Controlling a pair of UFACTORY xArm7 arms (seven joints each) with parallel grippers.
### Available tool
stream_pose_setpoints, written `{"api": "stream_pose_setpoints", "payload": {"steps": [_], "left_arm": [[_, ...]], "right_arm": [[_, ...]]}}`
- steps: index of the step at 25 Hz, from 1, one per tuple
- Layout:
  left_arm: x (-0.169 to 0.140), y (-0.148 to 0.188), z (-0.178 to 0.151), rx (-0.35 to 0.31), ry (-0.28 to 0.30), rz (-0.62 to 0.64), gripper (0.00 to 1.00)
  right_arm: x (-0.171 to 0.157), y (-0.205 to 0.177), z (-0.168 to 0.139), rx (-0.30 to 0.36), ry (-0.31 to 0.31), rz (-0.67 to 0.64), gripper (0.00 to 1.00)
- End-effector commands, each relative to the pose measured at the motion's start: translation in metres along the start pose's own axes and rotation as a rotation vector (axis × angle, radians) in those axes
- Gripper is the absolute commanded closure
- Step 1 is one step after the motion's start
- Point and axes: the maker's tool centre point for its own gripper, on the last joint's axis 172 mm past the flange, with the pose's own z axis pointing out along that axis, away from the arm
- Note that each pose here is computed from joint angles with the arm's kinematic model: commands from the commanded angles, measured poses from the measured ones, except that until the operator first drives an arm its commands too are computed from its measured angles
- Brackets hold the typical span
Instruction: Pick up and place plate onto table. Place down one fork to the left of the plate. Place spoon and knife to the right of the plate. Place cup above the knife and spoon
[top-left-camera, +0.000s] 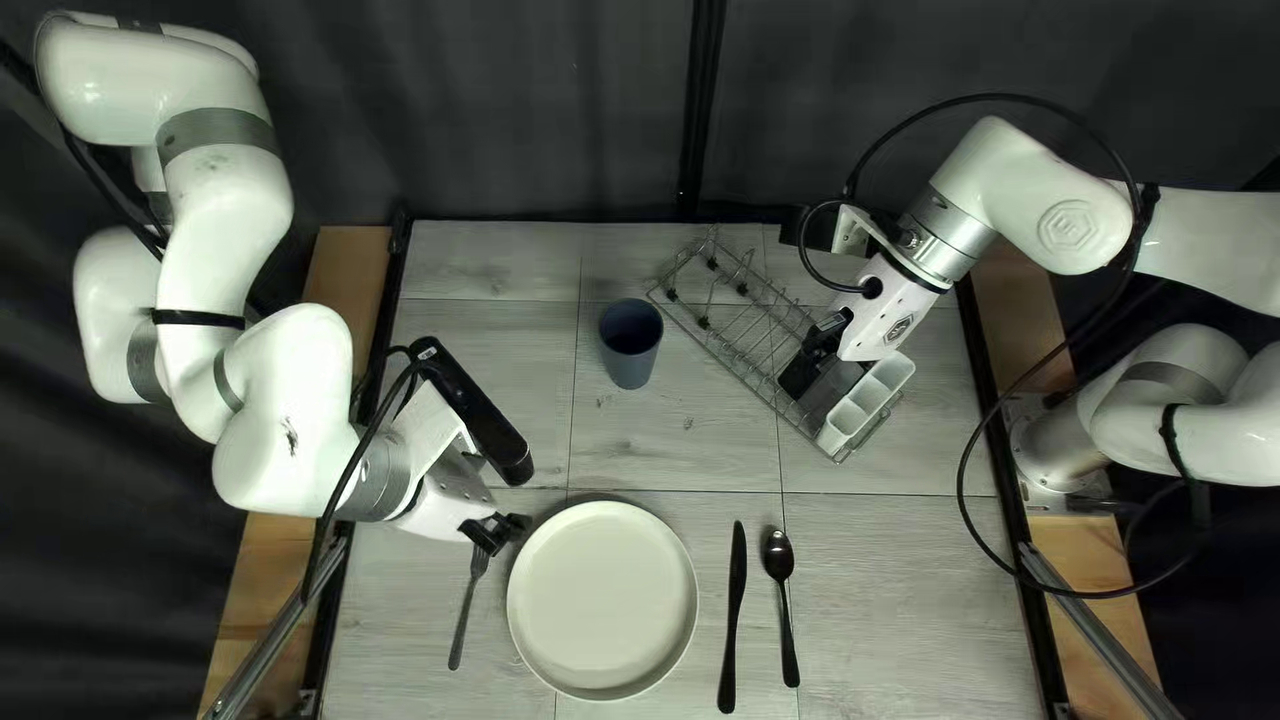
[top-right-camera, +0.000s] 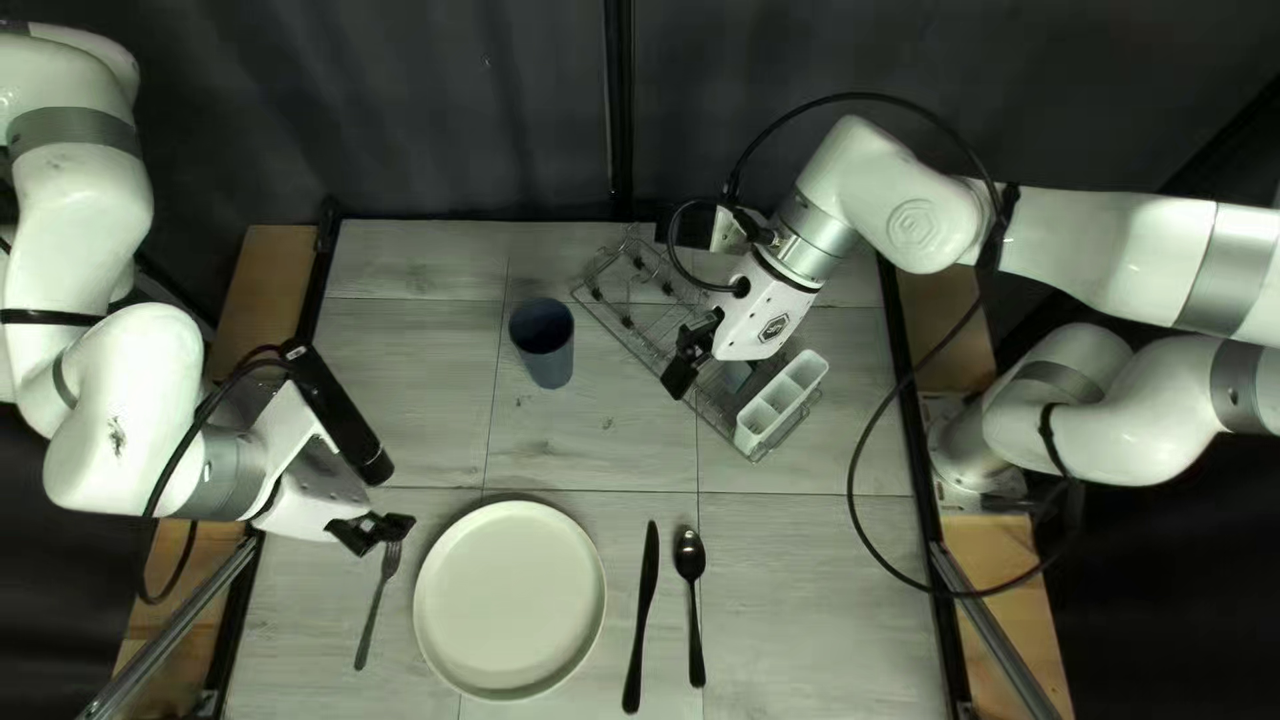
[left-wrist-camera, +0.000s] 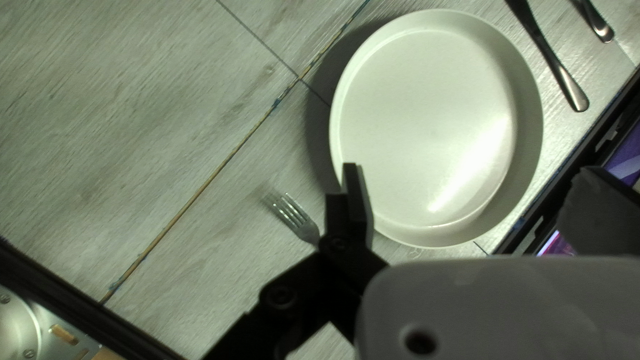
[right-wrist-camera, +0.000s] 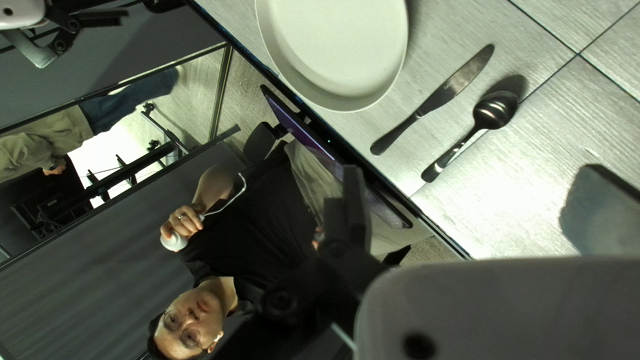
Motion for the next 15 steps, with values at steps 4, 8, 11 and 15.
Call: {"api": "stream_pose_setpoints", "payload": {"steps": [4,8,11,15], "left_arm": [[0.018,-0.017,-0.042,-0.112,0.123,0.25,0.0],[0.018,-0.017,-0.042,-0.112,0.123,0.25,0.0],[0.018,-0.017,-0.042,-0.112,0.123,0.25,0.0],[0.021,-0.015,-0.054,-0.171,0.13,0.328,0.0]], "right_arm": [[0.0,0.0,0.0,0.0,0.0,0.0,0.0],[0.0,0.0,0.0,0.0,0.0,0.0,0.0],[0.0,0.0,0.0,0.0,0.0,0.0,0.0],[0.0,0.0,0.0,0.0,0.0,0.0,0.0]]}}
